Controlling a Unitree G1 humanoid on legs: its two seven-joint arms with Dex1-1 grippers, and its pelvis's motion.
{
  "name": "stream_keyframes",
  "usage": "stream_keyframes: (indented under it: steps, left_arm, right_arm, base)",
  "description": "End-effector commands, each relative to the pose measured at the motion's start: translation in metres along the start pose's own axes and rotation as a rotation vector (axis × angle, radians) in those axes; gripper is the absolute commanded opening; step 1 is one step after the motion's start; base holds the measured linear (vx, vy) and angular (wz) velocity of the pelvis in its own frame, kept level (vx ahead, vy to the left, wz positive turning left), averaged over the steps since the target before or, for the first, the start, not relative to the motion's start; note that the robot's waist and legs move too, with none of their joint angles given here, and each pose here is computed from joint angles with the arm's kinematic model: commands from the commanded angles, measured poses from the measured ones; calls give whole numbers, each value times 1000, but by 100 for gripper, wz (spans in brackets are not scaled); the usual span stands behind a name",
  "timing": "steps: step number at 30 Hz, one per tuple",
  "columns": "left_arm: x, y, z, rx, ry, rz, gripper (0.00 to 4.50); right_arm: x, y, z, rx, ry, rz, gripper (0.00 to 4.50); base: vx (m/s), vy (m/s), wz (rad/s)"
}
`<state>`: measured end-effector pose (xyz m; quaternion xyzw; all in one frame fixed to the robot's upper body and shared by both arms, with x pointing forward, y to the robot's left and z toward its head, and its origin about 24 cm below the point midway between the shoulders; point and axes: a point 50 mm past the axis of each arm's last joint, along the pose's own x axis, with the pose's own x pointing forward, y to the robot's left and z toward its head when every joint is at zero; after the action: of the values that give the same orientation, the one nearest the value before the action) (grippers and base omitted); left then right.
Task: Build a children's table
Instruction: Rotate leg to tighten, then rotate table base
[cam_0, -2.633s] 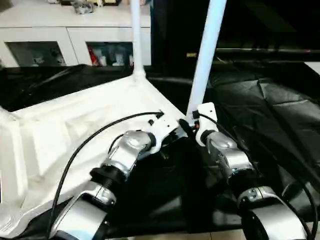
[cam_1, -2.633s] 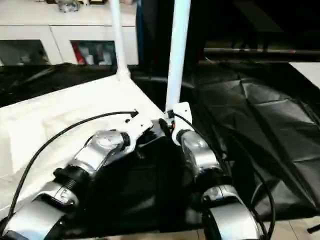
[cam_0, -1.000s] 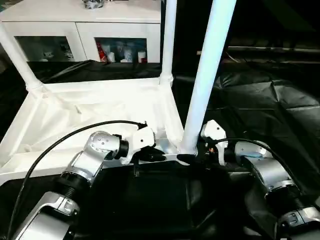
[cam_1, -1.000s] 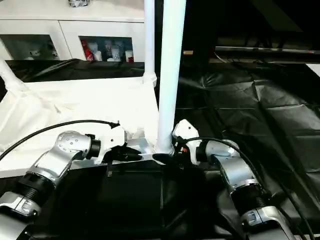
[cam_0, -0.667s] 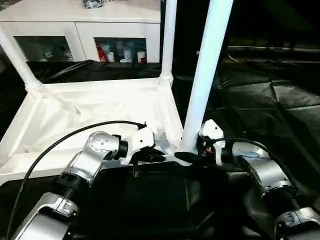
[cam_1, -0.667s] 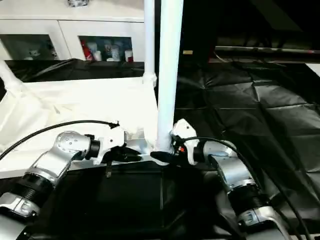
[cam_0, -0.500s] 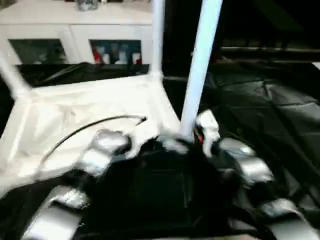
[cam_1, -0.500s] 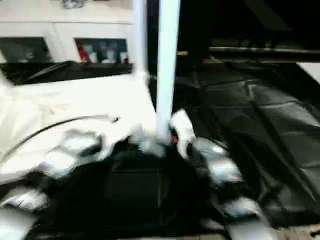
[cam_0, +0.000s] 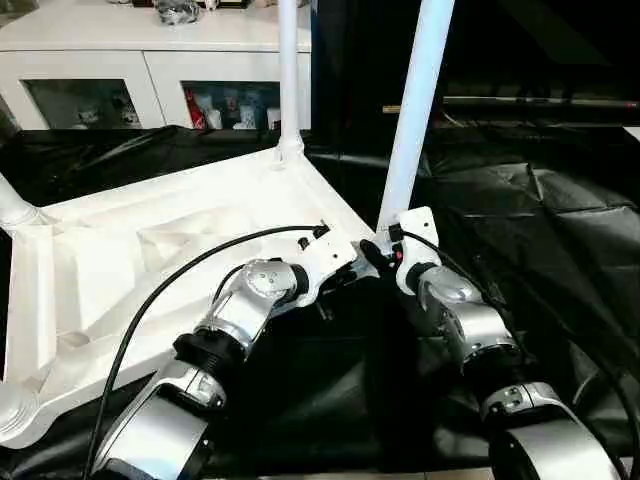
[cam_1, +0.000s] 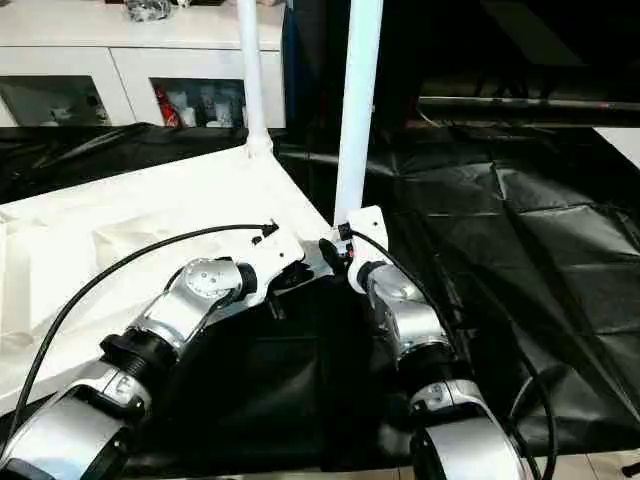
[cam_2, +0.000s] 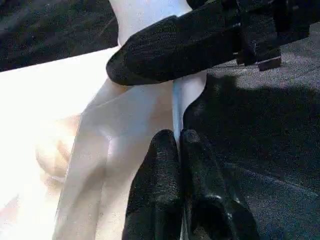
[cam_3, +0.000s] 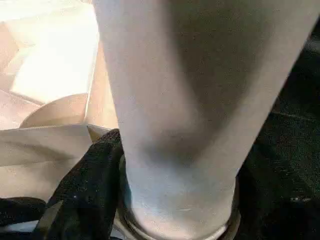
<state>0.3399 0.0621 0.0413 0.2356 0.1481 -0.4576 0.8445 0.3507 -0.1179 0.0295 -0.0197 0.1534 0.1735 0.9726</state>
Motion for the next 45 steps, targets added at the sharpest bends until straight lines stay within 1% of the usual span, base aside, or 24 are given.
stream_keyframes:
  steps: [1, 4, 9, 10, 11, 13, 14, 16, 18, 20, 21, 22, 24, 26, 28, 30, 33, 35, 36, 37, 38, 41, 44, 45]
  left_arm:
    - [0, 1, -2, 36, -9, 17, 0]
    - [-1, 4, 0, 52, -37, 37, 0]
    - [-3, 6, 6, 53, -100, 41, 0]
    - [-4, 6, 7, 33, -120, 32, 0]
    - [-6, 6, 8, -2, -135, 13, 47]
    - [-10, 5, 8, -50, -153, -21, 58]
    - [-11, 5, 8, -58, -160, -31, 58]
    - [-14, 5, 8, -62, -165, -41, 87]
    - [-19, 7, 7, -65, -165, -45, 99]
    - [-26, 9, 6, -75, -165, -50, 120]
    - [-40, 10, 2, -87, -154, -93, 128]
    - [-42, 10, 2, -88, -152, -102, 133]
    - [-68, 5, -4, -93, -125, -205, 152]
    - [-83, -1, -6, -93, -97, -272, 163]
    - [-90, -5, -8, -96, -82, -301, 182]
    - [-107, -14, -10, -100, -50, -338, 204]
    - [-116, -15, -12, -101, -16, -300, 215]
    - [-126, -17, -19, -109, 44, -281, 239]
    - [-126, -17, -19, -109, 44, -281, 250]
    - [-137, -20, -26, -116, 114, -268, 252]
    - [-137, -20, -26, -116, 114, -268, 259]
    - [-154, -23, -41, -135, 226, -226, 284]
    - [-163, -25, -52, -163, 292, -184, 302]
    - [-167, -28, -58, -177, 332, -169, 318]
  right_arm:
    - [-1, -3, -7, 50, 15, -23, 347]
    - [-2, -3, -1, 33, -16, -7, 385]
    - [-8, -4, 9, -11, -78, 82, 394]
    - [-13, -5, 11, -29, -91, 130, 394]
    - [-20, -7, 13, -54, -108, 170, 401]
    - [-31, -11, 16, -72, -133, 225, 401]
    - [-35, -12, 17, -74, -140, 242, 401]
    - [-43, -15, 20, -86, -163, 275, 401]
    - [-50, -16, 21, -91, -168, 321, 401]
    - [-60, -17, 22, -107, -167, 380, 401]
    - [-70, -15, 20, -116, -151, 463, 401]
    - [-71, -15, 20, -117, -148, 474, 401]
    - [-81, -9, 17, -117, -124, 573, 401]
    - [-82, -5, 16, -112, -114, 611, 401]
    - [-82, -2, 16, -104, -110, 629, 401]
    - [-81, 6, 15, -106, -98, 662, 401]
    - [-79, 11, 15, -109, -95, 678, 401]
    - [-72, 16, 16, -107, -91, 667, 401]
    - [-72, 16, 16, -107, -91, 667, 401]
    - [-62, 22, 15, -115, -82, 641, 401]
    - [-62, 22, 15, -115, -82, 641, 401]
    - [-38, 30, 15, -133, -87, 526, 401]
    - [-22, 35, 22, -45, -118, 451, 401]
    - [-15, 38, 25, 8, -130, 425, 401]
  base:
    - [0, 0, 0]
    - [0, 0, 0]
    - [0, 0, 0]
    - [0, 0, 0]
    - [0, 0, 0]
    - [0, 0, 0]
    - [0, 0, 0]
    - [0, 0, 0]
    - [0, 0, 0]
    - [0, 0, 0]
    - [0, 0, 0]
    - [0, 0, 0]
    - [0, 0, 0]
    - [0, 0, 0]
    - [0, 0, 0]
    - [0, 0, 0]
    - [0, 0, 0]
    - [0, 0, 0]
    - [0, 0, 0]
    - [0, 0, 0]
    - [0, 0, 0]
    - [0, 0, 0]
    - [0, 0, 0]
    - [0, 0, 0]
